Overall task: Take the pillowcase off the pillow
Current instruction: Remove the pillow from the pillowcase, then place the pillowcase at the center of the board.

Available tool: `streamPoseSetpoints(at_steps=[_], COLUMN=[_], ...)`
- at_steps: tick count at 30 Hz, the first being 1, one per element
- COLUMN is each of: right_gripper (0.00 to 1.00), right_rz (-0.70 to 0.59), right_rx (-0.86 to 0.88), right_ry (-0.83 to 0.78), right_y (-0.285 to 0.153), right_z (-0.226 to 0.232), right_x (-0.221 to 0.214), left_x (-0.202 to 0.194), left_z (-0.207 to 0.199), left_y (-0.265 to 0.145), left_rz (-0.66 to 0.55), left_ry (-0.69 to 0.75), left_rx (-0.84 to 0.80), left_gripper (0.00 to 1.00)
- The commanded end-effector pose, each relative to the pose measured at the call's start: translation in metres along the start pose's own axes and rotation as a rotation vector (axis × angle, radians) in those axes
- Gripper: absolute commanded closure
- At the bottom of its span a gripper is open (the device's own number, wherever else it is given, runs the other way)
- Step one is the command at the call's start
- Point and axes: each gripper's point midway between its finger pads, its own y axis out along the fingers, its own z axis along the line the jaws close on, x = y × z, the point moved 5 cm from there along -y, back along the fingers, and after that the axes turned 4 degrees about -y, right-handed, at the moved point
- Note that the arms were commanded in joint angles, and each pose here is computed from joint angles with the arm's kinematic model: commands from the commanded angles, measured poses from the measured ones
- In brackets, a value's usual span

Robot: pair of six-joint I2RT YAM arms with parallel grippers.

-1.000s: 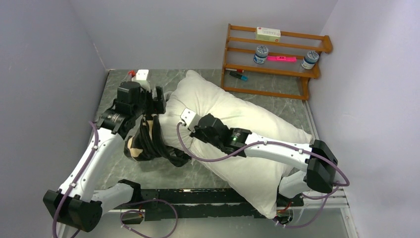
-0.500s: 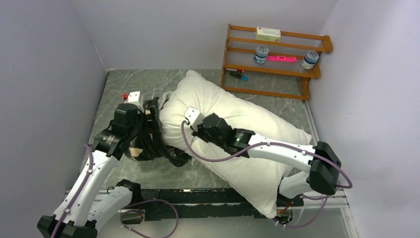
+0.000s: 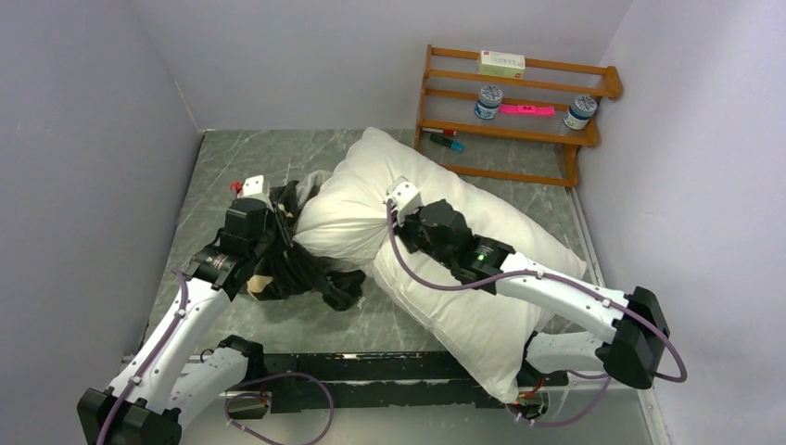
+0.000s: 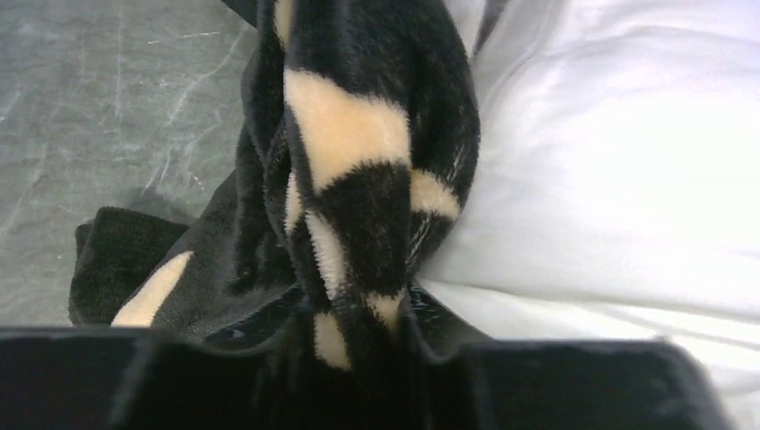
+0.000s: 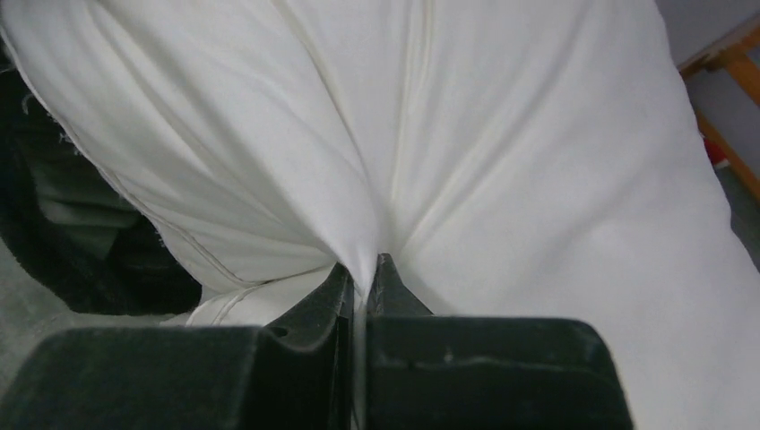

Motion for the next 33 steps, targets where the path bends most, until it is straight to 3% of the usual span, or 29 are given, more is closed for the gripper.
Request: streamPoseSetpoints(at_steps=[1, 6, 17, 24, 29, 33], right_gripper=[1.0, 1.0, 1.0, 1.0, 1.0, 1.0], right_rz=[0.074, 0.037, -0.051, -0.063, -0.08, -0.11], right_rx=[-0.269, -0.335, -0.424, -0.414, -0.387, -0.332], right_ry=[0.051, 0.094, 0.157, 0.176, 0.191, 0.202], right_y=[-0.029, -0.047, -0.073, -0.068, -0.064, -0.059], right_z=[-0.056, -0.074, -0.093, -0.092, -0.088, -0.082], right_x=[-0.017, -0.013, -0.004, -0.004, -0.003, 0.002], left_x=[0.01, 0.038, 0.154, 0.219, 0.225, 0.182], left_z=[0.017, 0.019, 0.021, 0.002, -0.029, -0.023], left_y=[0.004, -0.003, -0.083, -0.148, -0.152, -0.101], left_rz=[-0.047, -0.131, -0.472, -0.685, -0.676, -0.517], left_ry=[0.054, 0.091, 0.148, 0.133, 0.182, 0.212], left_rx=[0.131, 0.209, 0.471, 0.448, 0.231, 0.223], left_gripper=[0.76, 0.95, 0.95, 0.93, 0.88, 0.89])
